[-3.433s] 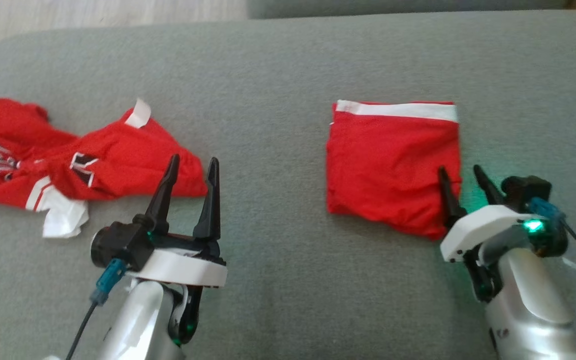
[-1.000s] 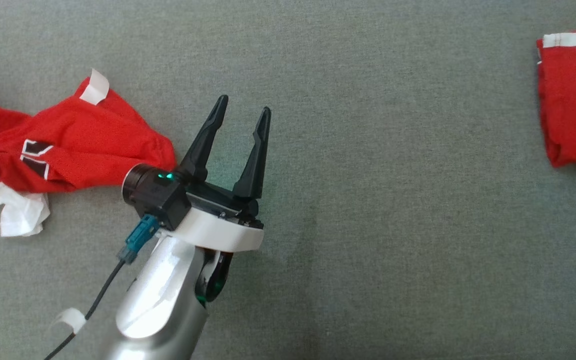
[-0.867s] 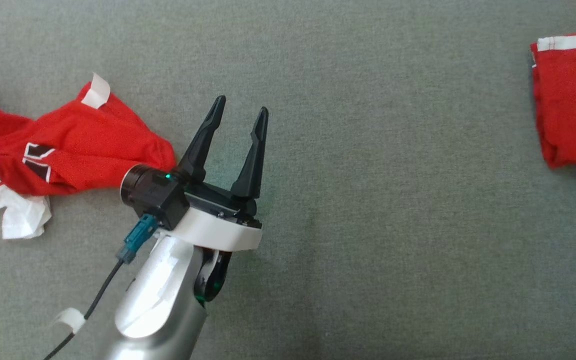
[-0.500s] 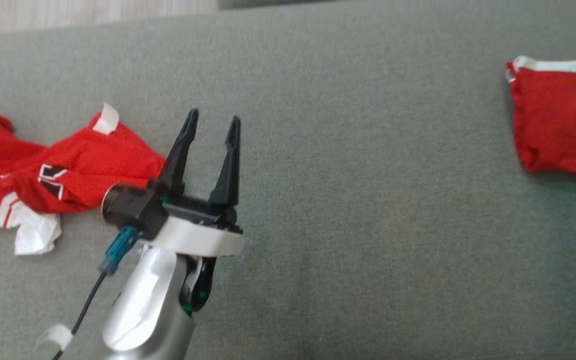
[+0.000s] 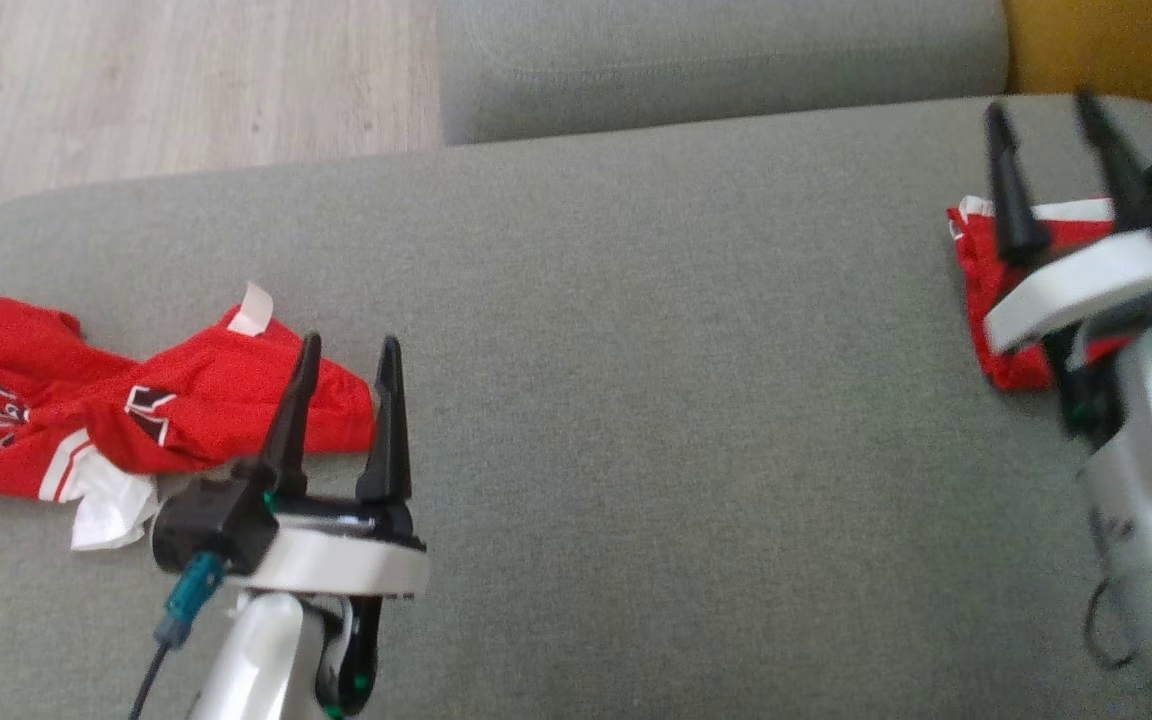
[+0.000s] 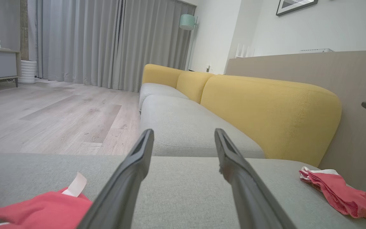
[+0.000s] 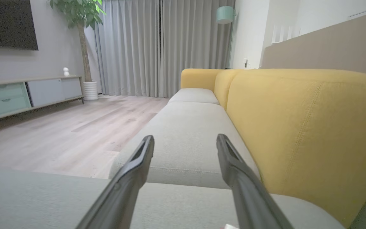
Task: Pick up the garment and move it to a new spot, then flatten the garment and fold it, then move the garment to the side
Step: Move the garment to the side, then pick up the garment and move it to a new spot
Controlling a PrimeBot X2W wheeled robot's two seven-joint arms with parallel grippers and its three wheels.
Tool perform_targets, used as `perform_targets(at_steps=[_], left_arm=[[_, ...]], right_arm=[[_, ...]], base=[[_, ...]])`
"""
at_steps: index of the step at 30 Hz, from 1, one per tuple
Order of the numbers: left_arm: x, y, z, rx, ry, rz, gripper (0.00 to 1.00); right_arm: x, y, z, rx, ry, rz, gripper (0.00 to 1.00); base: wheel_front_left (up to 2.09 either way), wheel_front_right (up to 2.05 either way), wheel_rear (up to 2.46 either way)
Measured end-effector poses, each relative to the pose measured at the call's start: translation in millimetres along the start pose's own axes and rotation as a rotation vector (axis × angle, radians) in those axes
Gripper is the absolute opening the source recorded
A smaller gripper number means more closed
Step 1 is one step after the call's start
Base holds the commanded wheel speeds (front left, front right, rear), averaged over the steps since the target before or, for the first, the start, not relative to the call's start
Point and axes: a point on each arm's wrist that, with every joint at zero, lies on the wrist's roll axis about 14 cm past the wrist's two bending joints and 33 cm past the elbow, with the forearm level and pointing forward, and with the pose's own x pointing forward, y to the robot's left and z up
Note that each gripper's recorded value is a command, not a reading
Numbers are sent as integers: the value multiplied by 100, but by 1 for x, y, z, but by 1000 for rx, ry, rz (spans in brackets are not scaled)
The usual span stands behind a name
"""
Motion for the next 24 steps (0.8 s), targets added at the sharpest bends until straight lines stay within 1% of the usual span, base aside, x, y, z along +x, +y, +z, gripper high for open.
perform_targets(at_steps=[3, 7, 9, 14, 15, 18, 24], left_arm=[[-12, 2, -1, 6, 7, 13, 100], [-23, 13, 1, 6, 1, 55, 100], [-27, 17, 1, 4, 2, 69, 100], [-35, 19, -4, 1, 17, 81, 100], [-37, 20, -4, -7, 18, 87, 100], [-40, 21, -5, -15, 20, 92, 100], [-42, 19, -7, -20, 26, 91, 100]], right_arm=[[-14, 21, -3, 78, -24, 11, 100], [-36, 53, -19, 209, -12, 12, 100], [-47, 64, -30, 253, 9, 9, 100], [-76, 73, -64, 285, 84, -3, 100], [-85, 76, -74, 308, 105, -7, 100], [-92, 80, -81, 340, 123, -9, 100], [-99, 91, -88, 348, 139, 13, 100]], base=[[0, 0, 0], [0, 0, 0], [0, 0, 0], [0, 0, 0], [0, 0, 0], [0, 0, 0], [0, 0, 0]])
